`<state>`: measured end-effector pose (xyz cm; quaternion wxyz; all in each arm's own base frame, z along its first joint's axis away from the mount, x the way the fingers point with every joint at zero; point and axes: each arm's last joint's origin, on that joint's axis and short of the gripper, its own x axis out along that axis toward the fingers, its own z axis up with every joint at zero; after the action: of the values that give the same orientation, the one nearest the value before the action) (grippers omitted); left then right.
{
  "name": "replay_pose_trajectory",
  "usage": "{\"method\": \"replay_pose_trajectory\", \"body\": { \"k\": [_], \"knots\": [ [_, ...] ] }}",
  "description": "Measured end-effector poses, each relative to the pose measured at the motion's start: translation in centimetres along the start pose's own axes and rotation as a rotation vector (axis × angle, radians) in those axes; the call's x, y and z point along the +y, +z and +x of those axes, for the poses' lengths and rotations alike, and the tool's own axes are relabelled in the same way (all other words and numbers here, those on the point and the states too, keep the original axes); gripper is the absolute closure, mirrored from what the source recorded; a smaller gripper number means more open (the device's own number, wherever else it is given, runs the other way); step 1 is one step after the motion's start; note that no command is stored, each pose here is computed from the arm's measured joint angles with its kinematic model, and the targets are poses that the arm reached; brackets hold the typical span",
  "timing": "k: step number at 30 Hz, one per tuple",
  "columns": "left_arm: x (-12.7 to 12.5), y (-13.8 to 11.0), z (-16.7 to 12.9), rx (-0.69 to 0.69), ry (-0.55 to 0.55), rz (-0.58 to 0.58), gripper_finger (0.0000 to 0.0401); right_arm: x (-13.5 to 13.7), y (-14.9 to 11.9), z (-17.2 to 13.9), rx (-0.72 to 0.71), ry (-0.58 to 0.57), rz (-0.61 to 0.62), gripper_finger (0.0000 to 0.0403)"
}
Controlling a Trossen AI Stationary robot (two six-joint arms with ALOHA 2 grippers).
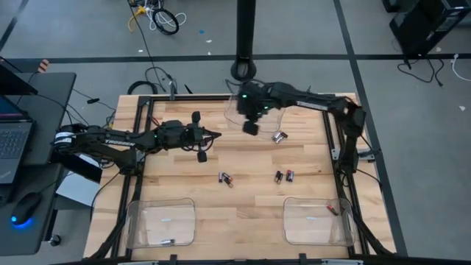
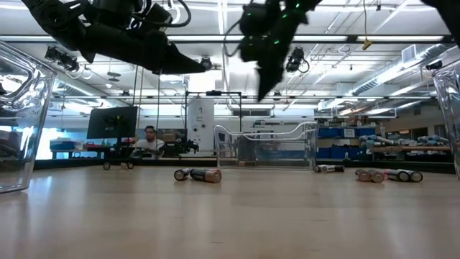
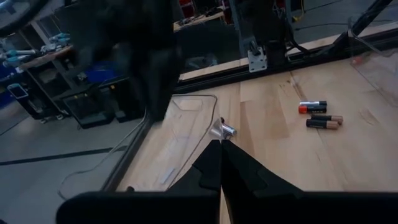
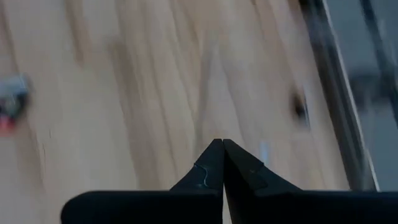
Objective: Sort batteries
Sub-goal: Adjust the top middle transparent bin
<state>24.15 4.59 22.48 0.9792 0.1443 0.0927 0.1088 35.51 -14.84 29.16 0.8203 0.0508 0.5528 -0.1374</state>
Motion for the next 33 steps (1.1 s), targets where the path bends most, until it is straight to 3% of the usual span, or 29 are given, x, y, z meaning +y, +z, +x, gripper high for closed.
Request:
{"method": "replay_pose_trajectory", "body": {
  "k": [4, 7, 16, 24, 33],
  "knots": [
    [0.0, -0.1, 0.0, 0.005, -0.001, -0.001, 0.0389, -1.0, -3.2, -3.4, 0.192, -0.059, 0.122, 0.0392],
    [0.0, -0.1, 0.0, 0.006, -0.001, -0.02, 0.0389, -1.8, -5.0, -4.2, 0.277, -0.104, 0.182, 0.0392],
    [0.0, -0.1, 0.0, 0.011, -0.003, -0.044, 0.0389, -3.3, -10.1, 0.2, 0.467, -0.07, 0.253, 0.0392],
    [0.0, -0.1, 0.0, 0.011, -0.002, -0.044, 0.0389, -4.4, -10.6, 3.1, 0.326, -0.08, 0.281, 0.0392],
    [0.0, -0.1, 0.0, 0.014, -0.003, -0.044, 0.0389, -5.6, -8.1, 3.6, 0.045, -0.187, 0.322, 0.0391]
  ]
}}
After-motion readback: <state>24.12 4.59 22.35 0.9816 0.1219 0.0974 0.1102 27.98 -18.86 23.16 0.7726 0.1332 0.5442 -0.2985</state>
